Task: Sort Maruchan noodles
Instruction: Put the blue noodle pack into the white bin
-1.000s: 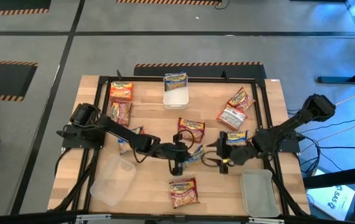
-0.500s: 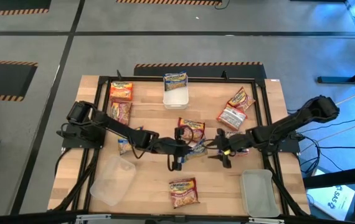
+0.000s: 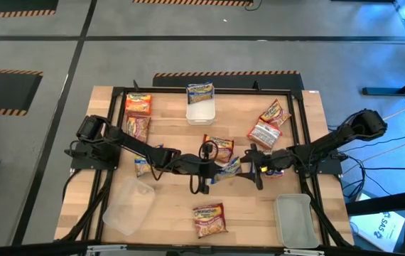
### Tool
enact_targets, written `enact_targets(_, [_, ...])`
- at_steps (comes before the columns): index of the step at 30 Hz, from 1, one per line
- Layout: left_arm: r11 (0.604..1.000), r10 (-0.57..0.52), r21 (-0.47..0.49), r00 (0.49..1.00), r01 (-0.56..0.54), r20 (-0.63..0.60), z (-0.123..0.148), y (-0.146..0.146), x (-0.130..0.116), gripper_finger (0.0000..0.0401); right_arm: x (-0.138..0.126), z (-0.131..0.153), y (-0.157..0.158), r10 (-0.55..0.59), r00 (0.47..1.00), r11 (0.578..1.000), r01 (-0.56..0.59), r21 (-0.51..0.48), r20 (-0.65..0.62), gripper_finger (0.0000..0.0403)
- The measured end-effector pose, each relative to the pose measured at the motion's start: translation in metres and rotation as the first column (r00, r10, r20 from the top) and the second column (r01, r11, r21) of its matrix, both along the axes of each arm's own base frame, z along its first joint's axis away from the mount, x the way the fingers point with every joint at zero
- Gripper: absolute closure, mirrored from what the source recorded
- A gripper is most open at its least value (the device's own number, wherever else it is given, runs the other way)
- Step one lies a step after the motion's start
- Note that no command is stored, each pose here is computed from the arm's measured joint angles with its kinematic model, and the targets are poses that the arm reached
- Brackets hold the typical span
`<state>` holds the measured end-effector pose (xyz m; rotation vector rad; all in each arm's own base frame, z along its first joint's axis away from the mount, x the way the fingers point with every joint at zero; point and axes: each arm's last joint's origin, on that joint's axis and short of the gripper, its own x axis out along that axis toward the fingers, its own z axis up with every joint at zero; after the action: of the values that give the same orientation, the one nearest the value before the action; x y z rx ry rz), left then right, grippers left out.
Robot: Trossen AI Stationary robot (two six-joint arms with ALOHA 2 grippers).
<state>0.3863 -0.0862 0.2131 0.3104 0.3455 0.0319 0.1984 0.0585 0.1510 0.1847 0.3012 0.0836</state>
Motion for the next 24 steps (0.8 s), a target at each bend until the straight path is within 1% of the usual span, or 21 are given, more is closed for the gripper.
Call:
enact_targets(2, [1.0,0.005,0.005,1.0,-0.005,0.011,0.0011,0.0001,0.0004,0.0401,0.0,0.0,0.0,-0.005,1.0,1.0,0.005,0.022,-0.002,0.0155])
enact_targets(8, [1.0,-0.002,0.028,0.999,0.001,0.046,0.0046,0.0,0.0015,0.0401,0.0008,0.003,0.0009,0.013,1.0,0.999,-0.014,0.046,0.025,0.0155])
enact_targets(11, [0.999,-0.004,0.035,0.999,0.002,0.052,0.0052,0.0006,0.0018,0.0401,0.0013,0.0052,0.0012,0.014,0.999,0.998,-0.017,0.053,0.048,0.0164])
enact_targets(14, [0.999,-0.004,0.042,0.998,0.002,0.057,0.0057,0.0006,0.002,0.0401,0.0024,0.0076,0.0016,0.015,0.998,0.998,-0.019,0.058,0.065,0.0195])
enact_targets(18, [0.999,0.013,0.031,0.998,-0.015,0.06,0.0058,0.0013,0.002,0.0401,0.0028,0.0081,0.0017,0.018,0.998,0.999,-0.021,0.05,0.067,0.0257])
enact_targets(21, [0.999,0.043,-0.012,0.997,-0.042,0.061,0.0055,0.0046,0.0026,0.0393,0.0029,0.0082,0.0016,0.02,0.997,0.999,-0.022,0.029,0.07,0.0304])
enact_targets(24, [0.995,0.063,-0.083,0.996,-0.058,0.062,0.0052,0.0079,0.0033,0.0371,0.0028,0.0078,0.0014,0.021,0.997,1.0,-0.021,0.002,0.07,0.0339])
